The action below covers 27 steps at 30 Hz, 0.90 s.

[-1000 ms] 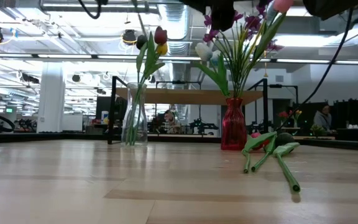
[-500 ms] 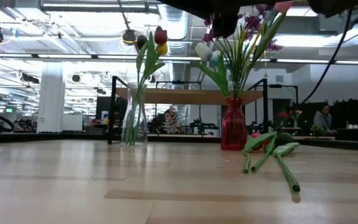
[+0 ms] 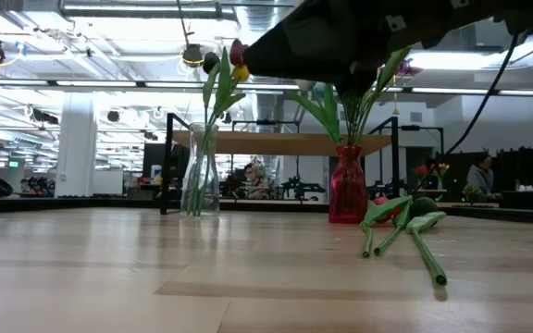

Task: Pick and place flowers into a vace then onto a shelf
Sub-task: Put the yellow flower into the transparent vase

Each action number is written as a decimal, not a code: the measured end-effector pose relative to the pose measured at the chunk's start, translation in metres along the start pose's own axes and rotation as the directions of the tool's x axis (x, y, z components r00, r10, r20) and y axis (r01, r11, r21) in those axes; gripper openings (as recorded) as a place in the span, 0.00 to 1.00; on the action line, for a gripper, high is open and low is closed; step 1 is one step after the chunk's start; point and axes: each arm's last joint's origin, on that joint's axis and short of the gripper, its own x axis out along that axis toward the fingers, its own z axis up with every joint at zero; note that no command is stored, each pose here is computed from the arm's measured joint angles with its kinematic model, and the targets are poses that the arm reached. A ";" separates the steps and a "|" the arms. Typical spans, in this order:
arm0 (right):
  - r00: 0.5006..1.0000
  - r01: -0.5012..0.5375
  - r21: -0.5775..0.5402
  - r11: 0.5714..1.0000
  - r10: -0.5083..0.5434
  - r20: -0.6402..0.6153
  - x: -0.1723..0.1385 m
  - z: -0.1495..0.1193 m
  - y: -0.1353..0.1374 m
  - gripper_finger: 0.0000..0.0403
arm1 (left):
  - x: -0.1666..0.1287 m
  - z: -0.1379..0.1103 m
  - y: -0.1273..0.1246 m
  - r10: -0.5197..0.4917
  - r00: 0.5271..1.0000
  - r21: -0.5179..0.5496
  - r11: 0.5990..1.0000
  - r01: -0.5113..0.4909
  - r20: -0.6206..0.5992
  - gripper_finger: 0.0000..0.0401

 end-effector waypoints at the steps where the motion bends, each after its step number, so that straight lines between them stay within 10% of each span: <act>1: 1.000 -0.007 0.001 1.000 0.007 -0.001 0.000 0.000 0.000 0.13 | 0.003 -0.001 0.003 -0.005 1.000 -0.010 1.000 0.004 -0.014 0.00; 27: 0.999 -0.045 0.026 0.999 0.045 -0.014 0.000 -0.001 0.002 0.13 | 0.072 -0.014 0.028 0.051 0.982 -0.012 0.998 -0.054 -0.182 0.05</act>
